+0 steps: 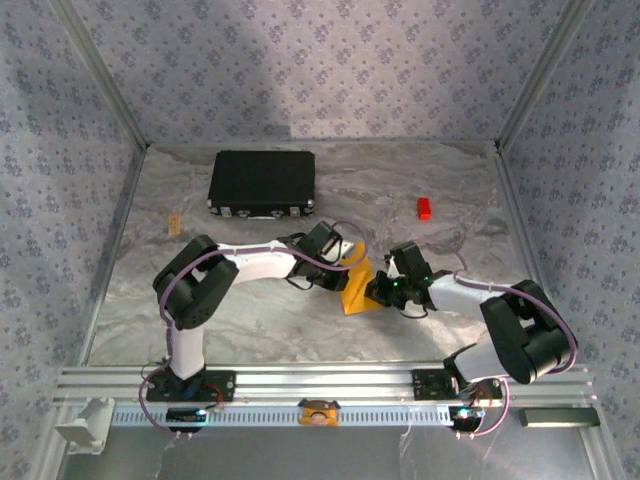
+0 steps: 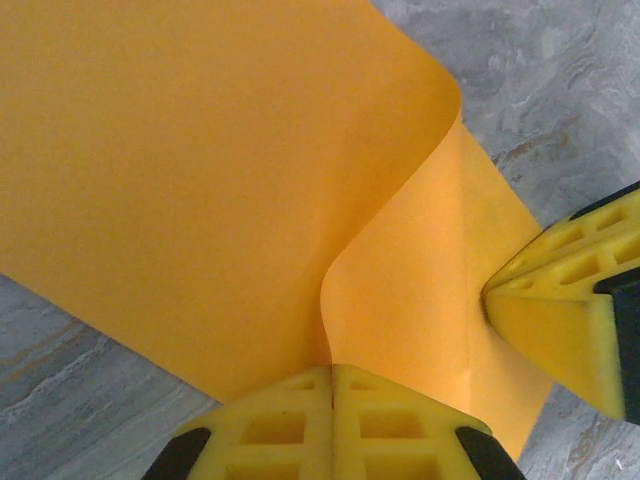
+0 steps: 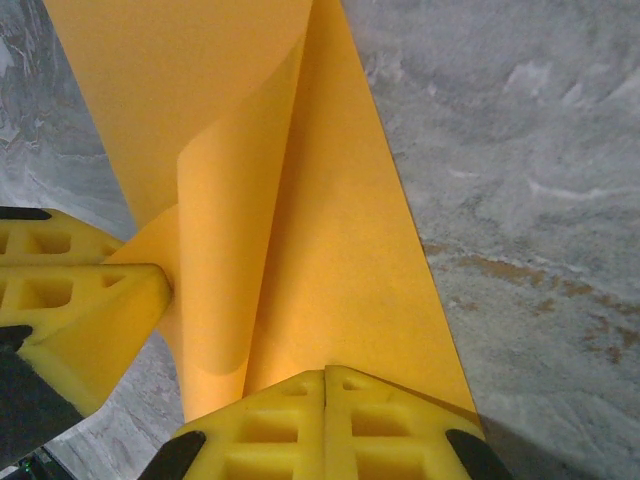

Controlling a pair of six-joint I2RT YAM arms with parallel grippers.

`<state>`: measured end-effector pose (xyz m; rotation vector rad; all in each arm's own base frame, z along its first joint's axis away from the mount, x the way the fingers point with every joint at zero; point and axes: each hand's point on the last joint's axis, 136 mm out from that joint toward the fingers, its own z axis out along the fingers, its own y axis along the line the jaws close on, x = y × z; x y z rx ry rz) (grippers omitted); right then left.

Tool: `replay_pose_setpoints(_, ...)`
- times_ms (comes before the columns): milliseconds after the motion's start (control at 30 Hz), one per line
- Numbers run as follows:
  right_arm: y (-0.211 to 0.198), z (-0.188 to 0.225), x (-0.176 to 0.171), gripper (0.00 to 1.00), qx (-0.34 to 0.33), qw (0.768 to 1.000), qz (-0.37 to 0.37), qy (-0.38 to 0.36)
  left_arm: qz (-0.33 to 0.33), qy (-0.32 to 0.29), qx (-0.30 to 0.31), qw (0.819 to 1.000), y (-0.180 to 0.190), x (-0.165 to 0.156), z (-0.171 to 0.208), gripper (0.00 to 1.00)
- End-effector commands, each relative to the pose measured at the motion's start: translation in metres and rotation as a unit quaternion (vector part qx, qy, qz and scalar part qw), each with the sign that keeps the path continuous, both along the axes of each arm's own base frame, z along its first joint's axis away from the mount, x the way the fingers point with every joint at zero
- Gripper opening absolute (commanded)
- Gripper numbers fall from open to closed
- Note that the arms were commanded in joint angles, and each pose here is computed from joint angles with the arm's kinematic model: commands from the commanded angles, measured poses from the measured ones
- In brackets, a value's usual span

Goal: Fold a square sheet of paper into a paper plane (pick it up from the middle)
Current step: Fold the triangle a second time at the center of the table.

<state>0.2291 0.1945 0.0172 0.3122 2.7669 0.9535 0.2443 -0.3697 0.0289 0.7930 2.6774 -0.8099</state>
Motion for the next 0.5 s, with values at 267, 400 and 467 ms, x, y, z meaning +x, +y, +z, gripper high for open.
replay_pose_setpoints(267, -0.019, -0.024, -0.018, 0.05, -0.045, 0.998, -0.006, 0.042, -0.011, 0.001, -0.016, 1.000, -0.006, 0.002, 0.004, 0.04)
replay_pose_setpoints(400, -0.019, -0.024, -0.018, 0.05, -0.045, 0.998, -0.006, 0.044, -0.017, -0.005, -0.023, 1.000, -0.008, 0.002, 0.012, 0.04)
replay_pose_setpoints(467, -0.019, -0.025, -0.018, 0.05, -0.045, 0.998, -0.006, 0.044, -0.017, -0.007, -0.024, 1.000, -0.008, 0.003, 0.014, 0.04)
